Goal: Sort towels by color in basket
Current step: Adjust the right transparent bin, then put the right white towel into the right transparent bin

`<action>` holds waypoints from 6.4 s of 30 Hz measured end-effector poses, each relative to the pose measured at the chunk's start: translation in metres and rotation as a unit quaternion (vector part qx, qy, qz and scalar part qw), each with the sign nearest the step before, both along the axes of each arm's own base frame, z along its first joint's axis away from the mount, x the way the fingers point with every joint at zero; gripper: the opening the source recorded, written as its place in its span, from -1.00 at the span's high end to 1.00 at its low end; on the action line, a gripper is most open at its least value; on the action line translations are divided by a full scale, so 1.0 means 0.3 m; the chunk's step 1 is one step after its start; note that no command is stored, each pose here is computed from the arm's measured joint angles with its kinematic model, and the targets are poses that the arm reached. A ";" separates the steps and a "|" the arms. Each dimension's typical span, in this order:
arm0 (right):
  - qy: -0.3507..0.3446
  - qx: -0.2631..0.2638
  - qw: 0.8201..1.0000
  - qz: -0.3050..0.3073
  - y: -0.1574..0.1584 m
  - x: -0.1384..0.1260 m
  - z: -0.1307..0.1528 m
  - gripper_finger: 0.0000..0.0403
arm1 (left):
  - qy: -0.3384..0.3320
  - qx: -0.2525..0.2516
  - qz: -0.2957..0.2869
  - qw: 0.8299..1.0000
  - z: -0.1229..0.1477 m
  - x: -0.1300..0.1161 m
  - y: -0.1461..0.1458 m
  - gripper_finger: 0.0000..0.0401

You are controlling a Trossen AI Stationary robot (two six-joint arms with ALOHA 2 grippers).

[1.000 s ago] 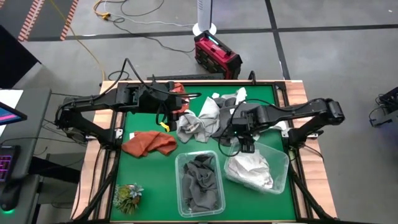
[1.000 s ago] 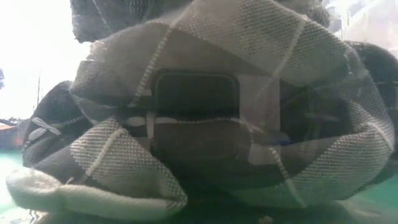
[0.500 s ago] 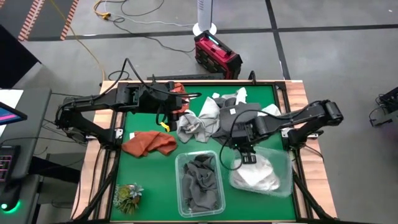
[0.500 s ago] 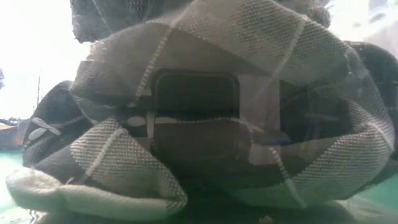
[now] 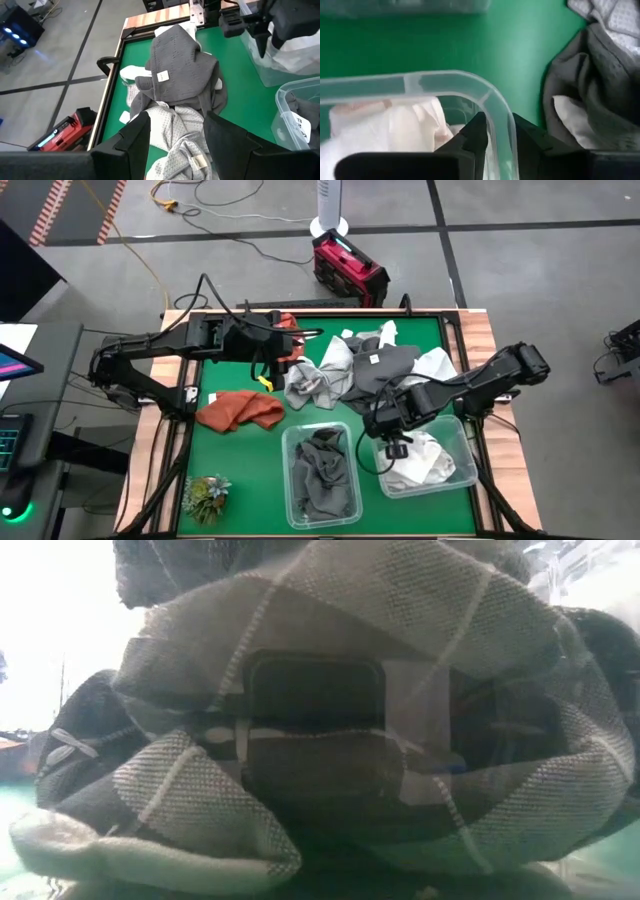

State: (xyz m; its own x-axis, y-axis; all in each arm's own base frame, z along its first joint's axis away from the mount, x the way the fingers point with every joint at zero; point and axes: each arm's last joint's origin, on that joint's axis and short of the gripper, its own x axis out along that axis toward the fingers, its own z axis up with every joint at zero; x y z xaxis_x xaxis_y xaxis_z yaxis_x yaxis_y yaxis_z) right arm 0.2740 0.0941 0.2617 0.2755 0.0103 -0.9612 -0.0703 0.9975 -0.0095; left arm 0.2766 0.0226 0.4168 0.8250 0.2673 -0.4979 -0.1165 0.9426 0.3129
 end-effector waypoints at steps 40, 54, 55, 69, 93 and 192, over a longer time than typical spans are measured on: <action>0.014 0.030 0.999 -0.017 -0.047 0.015 0.192 -0.04 | 0.008 0.007 -0.015 1.000 -0.003 -0.001 -0.002 0.13; -0.004 -0.157 0.987 -0.025 -0.286 -0.033 0.270 -0.03 | 0.131 -0.017 -0.035 0.991 -0.273 0.011 0.012 0.13; -0.014 -0.154 0.987 -0.043 -0.306 -0.039 0.281 -0.02 | 0.131 -0.018 -0.033 0.991 -0.281 0.008 0.013 0.13; -0.082 -0.153 0.975 -0.142 -0.458 -0.028 0.316 -0.01 | 0.066 -0.017 -0.027 0.997 -0.256 0.024 0.016 0.13; -0.171 -0.133 0.957 -0.191 -0.477 0.016 0.343 -0.01 | 0.064 -0.017 -0.018 0.998 -0.250 0.017 0.016 0.13; -0.735 0.184 0.576 0.307 0.078 -0.444 0.746 0.89 | -0.254 0.047 -0.097 0.961 -0.230 0.092 -0.106 0.13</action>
State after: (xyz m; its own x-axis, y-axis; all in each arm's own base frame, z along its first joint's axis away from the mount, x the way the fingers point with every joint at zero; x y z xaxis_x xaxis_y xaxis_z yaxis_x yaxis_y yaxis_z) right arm 0.1408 0.1175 0.4854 0.6237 0.6688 0.4046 -0.5975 0.7416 -0.3050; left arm 0.3041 -0.0091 0.3477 0.9942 0.1074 0.0006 -0.1009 0.9325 0.3469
